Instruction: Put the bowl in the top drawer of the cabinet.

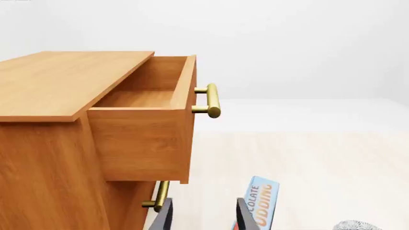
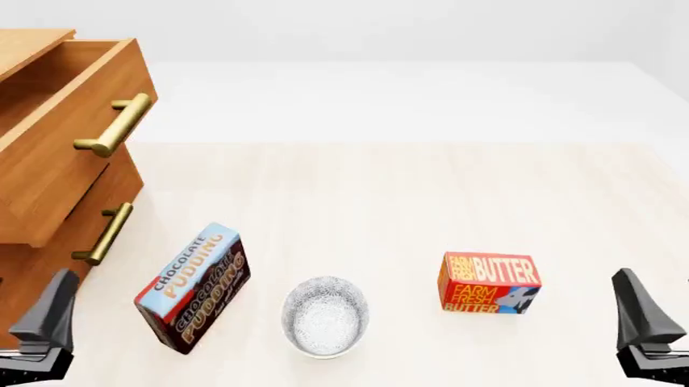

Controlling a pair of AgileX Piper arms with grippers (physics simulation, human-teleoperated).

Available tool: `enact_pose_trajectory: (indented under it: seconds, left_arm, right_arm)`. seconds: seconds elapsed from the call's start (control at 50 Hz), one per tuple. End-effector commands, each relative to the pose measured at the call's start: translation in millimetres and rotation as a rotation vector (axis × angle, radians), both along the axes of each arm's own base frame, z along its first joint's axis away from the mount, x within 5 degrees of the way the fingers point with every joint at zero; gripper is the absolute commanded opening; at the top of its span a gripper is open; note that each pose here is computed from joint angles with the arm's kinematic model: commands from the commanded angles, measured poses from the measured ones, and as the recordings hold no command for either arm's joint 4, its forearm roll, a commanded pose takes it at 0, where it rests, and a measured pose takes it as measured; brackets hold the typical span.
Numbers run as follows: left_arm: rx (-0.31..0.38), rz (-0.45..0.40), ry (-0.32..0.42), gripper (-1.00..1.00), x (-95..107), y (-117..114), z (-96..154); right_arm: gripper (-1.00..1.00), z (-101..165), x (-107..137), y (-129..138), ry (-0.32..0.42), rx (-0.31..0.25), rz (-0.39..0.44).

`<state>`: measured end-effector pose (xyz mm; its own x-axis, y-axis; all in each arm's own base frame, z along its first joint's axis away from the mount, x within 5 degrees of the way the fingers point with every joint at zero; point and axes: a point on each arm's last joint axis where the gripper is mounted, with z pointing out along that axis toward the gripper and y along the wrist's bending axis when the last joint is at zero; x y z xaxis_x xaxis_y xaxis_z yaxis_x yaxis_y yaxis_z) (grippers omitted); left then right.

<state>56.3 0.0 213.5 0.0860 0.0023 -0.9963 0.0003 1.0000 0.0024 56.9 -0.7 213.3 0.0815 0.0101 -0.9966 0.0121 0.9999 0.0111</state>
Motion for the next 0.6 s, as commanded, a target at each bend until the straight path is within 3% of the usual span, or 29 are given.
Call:
enact_pose_trajectory:
  seconds: [0.02,0.34,0.6]
  left_arm:
    - [0.01,-0.004,0.0,1.0,0.2,-0.3,1.2]
    - [0.011,-0.017,-0.016,1.0,-0.8,-1.0,7.7]
    - [0.066,-0.07,-0.04,1.0,-5.2,-4.0,23.8]
  right_arm:
    - [1.0,0.1,0.9,-1.1,0.008,0.017,-0.018]
    - [1.0,0.2,0.9,-1.1,0.008,0.016,-0.017]
    - [1.0,0.2,0.9,-1.1,0.008,0.016,-0.017]
